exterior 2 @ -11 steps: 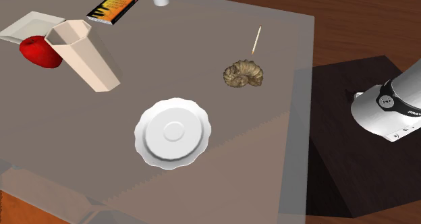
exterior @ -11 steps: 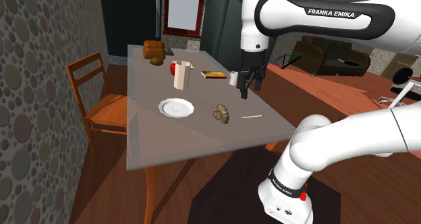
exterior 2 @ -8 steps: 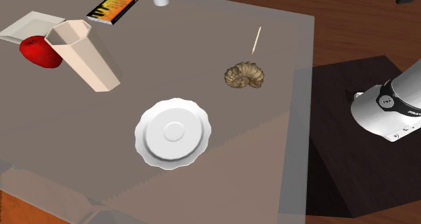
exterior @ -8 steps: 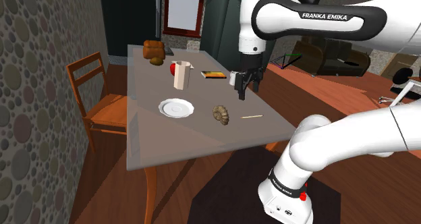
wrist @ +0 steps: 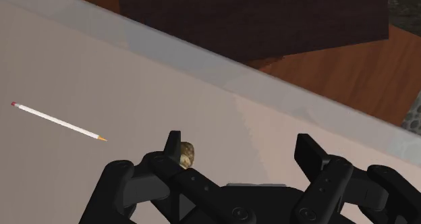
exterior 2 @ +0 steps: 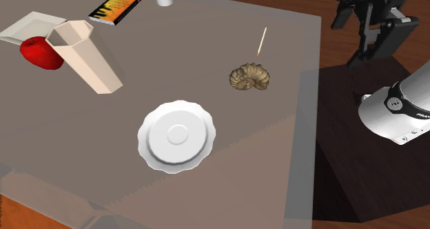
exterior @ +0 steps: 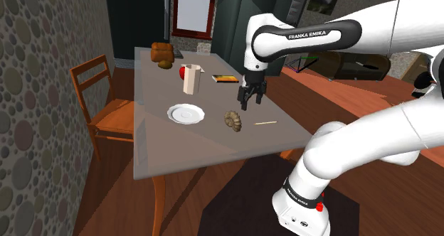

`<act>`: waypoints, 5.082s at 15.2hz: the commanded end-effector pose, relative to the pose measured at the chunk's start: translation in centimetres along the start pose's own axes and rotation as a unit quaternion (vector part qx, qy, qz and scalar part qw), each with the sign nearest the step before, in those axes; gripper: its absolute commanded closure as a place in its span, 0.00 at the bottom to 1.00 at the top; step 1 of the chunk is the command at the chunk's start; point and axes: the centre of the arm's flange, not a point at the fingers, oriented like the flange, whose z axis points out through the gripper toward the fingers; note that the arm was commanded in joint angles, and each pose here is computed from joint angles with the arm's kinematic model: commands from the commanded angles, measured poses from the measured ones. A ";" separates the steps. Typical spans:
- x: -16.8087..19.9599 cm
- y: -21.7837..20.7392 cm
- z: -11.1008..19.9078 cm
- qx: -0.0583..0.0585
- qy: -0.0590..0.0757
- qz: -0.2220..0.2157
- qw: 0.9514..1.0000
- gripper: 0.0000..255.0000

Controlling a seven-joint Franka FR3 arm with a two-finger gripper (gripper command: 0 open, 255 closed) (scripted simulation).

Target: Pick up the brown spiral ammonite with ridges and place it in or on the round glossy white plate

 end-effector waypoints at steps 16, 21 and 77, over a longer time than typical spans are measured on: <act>13.5 8.9 12.2 0.041 0.052 0.066 0.996 0.00; 13.8 8.7 14.8 0.041 0.052 0.066 0.996 0.00; 33.0 -7.1 0.9 0.041 0.052 0.066 0.996 1.00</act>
